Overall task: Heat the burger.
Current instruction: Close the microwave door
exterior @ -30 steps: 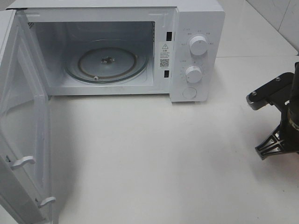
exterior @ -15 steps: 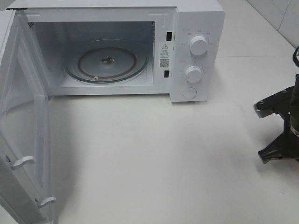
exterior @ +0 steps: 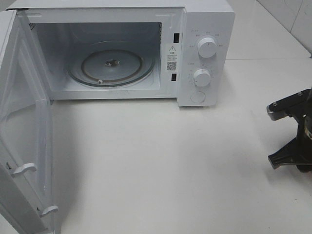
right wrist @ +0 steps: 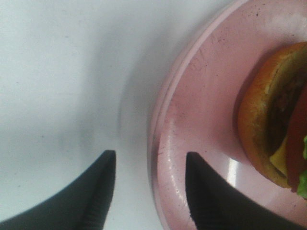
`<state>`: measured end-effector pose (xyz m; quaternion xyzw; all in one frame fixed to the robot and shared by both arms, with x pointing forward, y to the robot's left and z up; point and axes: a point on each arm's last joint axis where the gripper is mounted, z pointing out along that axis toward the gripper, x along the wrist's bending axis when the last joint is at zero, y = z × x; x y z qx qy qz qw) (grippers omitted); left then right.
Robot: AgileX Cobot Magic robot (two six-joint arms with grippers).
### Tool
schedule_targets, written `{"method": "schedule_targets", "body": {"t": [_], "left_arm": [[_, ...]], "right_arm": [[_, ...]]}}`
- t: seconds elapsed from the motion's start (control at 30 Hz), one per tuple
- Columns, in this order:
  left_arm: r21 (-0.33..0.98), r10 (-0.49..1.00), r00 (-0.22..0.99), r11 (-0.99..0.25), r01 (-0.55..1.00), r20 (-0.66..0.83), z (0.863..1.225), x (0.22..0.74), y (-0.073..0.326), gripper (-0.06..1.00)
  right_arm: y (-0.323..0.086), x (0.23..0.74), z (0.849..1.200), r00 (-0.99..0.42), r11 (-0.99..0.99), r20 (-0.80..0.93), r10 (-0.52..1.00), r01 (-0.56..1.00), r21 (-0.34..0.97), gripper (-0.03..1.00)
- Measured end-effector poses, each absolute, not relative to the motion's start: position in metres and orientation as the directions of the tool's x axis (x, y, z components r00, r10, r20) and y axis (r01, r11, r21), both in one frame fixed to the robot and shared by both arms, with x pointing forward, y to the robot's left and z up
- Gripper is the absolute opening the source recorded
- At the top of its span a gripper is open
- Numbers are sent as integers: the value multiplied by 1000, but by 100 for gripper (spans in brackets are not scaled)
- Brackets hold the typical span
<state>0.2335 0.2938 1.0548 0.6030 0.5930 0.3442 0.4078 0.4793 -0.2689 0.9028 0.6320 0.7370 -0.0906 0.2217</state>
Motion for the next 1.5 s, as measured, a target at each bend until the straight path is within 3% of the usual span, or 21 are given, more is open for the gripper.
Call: {"method": "schedule_targets", "body": {"t": [0.23,0.53,1.0,1.5], "left_arm": [[900,996,60,36,434,-69,1055,234,294,97],[900,996,60,36,434,-69,1055,234,294,97],[900,996,60,36,434,-69,1055,234,294,97],[900,996,60,36,434,-69,1055,234,294,97]], "right_arm": [[-264,470,936,-70,155,-342,937,962,227,62],[-251,433,998,-204,225,-96,974,902,369,76],[-267,361,1058,-233,215,-35,972,814,539,76],[-286,301,1067,-219,181,-24,975,732,657,76]]}}
